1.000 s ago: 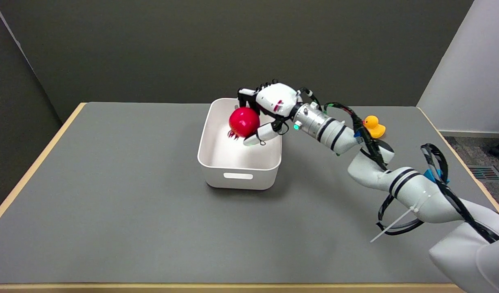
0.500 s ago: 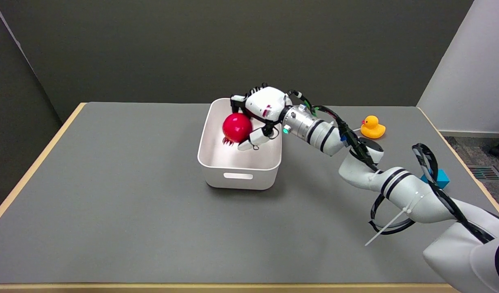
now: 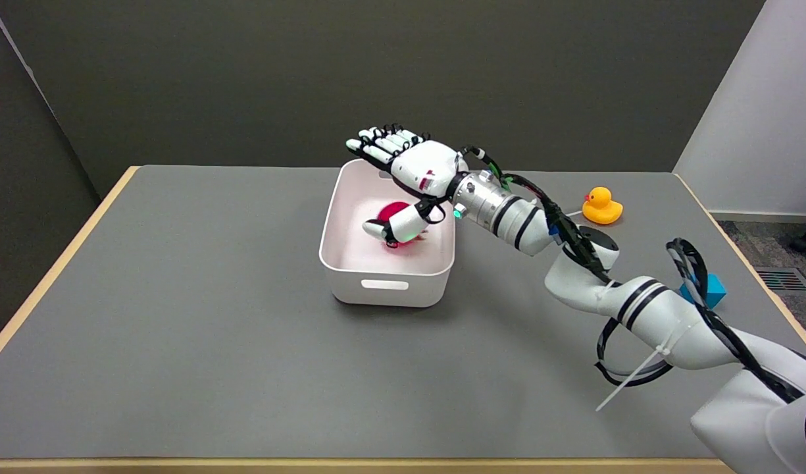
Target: Place the pomegranate into the white box.
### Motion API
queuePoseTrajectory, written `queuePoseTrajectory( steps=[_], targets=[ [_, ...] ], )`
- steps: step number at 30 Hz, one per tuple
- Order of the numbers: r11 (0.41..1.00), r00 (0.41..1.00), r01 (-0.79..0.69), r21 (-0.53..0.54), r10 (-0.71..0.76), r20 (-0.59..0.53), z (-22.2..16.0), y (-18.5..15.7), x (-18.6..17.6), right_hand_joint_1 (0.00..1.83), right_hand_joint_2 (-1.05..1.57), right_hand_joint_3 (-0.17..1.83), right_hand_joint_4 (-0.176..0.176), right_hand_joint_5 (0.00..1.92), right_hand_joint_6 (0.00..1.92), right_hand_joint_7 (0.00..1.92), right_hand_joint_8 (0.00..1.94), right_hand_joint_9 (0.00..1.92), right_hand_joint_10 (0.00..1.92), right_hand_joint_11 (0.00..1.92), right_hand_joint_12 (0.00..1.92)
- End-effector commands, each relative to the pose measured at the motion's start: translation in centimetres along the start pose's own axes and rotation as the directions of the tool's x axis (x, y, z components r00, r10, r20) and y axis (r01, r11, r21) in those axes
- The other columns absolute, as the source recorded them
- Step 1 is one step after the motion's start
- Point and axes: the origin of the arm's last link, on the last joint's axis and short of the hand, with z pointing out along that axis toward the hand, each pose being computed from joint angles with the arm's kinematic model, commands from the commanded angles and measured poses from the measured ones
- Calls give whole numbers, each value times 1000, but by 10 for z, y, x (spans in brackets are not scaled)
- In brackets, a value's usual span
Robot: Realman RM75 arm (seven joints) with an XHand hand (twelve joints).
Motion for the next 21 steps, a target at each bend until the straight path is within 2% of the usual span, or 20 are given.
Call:
queuePoseTrajectory(
  steps=[1,3,5,8,11,13,14,16,18,21],
  targets=[
    [969,943,-207,136,235,-236,-53,-11,72,329,553,717,31,-1,71,-1,-1,-1,-1,-1,445],
    [953,919,-252,168,290,-266,-71,-10,87,311,557,720,34,-1,76,-1,-1,-1,-1,-1,461],
    [934,888,-298,195,347,-302,-88,-9,96,301,517,863,35,-1,64,-1,-1,-1,-1,-1,464],
    [911,831,-336,238,406,-381,-113,-7,108,253,514,878,50,2,85,-1,-1,-1,-1,-1,456],
    [884,750,-404,237,468,-468,-140,3,109,223,538,916,54,26,165,-1,-1,-1,11,-1,472],
    [837,665,-490,242,539,-517,-158,14,100,233,549,948,54,33,276,-1,47,-1,42,-1,517],
    [832,655,-498,245,547,-521,-162,15,97,236,550,955,55,39,328,4,82,0,68,-1,547],
    [784,564,-552,285,603,-564,-179,19,89,162,540,927,70,97,410,52,186,9,202,-1,674],
    [766,517,-563,310,620,-591,-191,21,84,164,612,838,73,155,374,84,217,1,312,-1,707],
    [756,490,-573,316,625,-607,-204,22,76,167,642,813,75,186,378,149,238,-1,434,-1,808]
  ],
)
